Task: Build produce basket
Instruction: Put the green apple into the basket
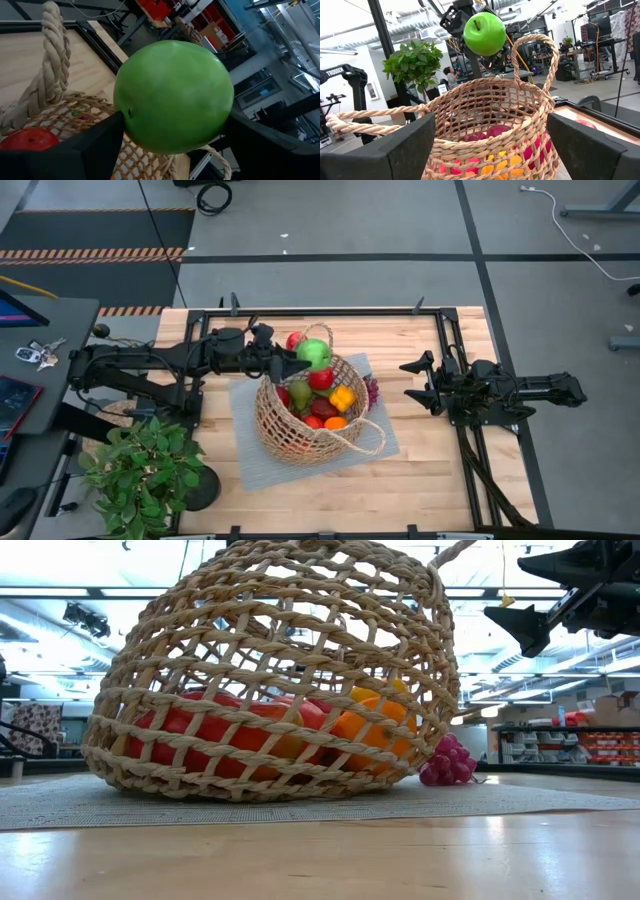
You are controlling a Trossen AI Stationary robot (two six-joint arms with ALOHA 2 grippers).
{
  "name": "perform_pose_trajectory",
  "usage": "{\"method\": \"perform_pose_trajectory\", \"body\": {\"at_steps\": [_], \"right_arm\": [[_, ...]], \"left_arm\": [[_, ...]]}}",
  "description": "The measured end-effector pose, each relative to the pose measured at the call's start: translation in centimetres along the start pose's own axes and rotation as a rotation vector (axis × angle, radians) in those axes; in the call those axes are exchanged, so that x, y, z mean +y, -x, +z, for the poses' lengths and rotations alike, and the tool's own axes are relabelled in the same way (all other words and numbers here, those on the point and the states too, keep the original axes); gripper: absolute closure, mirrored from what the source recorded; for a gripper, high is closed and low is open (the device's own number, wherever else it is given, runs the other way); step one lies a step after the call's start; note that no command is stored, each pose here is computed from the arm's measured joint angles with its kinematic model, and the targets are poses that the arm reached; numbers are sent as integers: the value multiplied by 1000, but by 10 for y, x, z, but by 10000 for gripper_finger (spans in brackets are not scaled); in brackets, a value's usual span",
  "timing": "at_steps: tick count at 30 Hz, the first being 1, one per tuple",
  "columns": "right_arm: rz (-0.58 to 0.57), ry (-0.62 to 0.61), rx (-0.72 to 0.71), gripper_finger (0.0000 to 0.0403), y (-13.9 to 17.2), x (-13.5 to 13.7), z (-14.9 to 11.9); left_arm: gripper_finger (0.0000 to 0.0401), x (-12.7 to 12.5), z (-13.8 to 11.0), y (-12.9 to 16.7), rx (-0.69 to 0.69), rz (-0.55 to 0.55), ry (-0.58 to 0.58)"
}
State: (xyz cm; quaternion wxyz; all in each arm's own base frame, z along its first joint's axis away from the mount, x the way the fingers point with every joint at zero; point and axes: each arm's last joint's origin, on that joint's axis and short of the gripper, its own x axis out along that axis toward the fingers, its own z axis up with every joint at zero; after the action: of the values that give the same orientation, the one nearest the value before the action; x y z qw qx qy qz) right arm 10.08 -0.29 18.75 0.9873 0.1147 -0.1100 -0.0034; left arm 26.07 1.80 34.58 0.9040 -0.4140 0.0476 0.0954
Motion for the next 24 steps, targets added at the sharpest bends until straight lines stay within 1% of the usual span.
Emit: {"method": "perform_pose_trajectory", "body": {"at_steps": [10, 15, 19, 24], "right_arm": [[0, 0, 0, 18, 0, 0, 0], [-1, 0, 0, 18, 0, 0, 0], [0, 0, 0, 18, 0, 0, 0], [-1, 0, 0, 18, 0, 0, 0]], "left_arm": [[69, -1, -1, 0, 7, -6, 0], [69, -2, -1, 0, 39, -46, -10], [69, -10, -2, 1, 43, -126, -15], [69, -16, -9, 2, 67, -153, -39]]}}
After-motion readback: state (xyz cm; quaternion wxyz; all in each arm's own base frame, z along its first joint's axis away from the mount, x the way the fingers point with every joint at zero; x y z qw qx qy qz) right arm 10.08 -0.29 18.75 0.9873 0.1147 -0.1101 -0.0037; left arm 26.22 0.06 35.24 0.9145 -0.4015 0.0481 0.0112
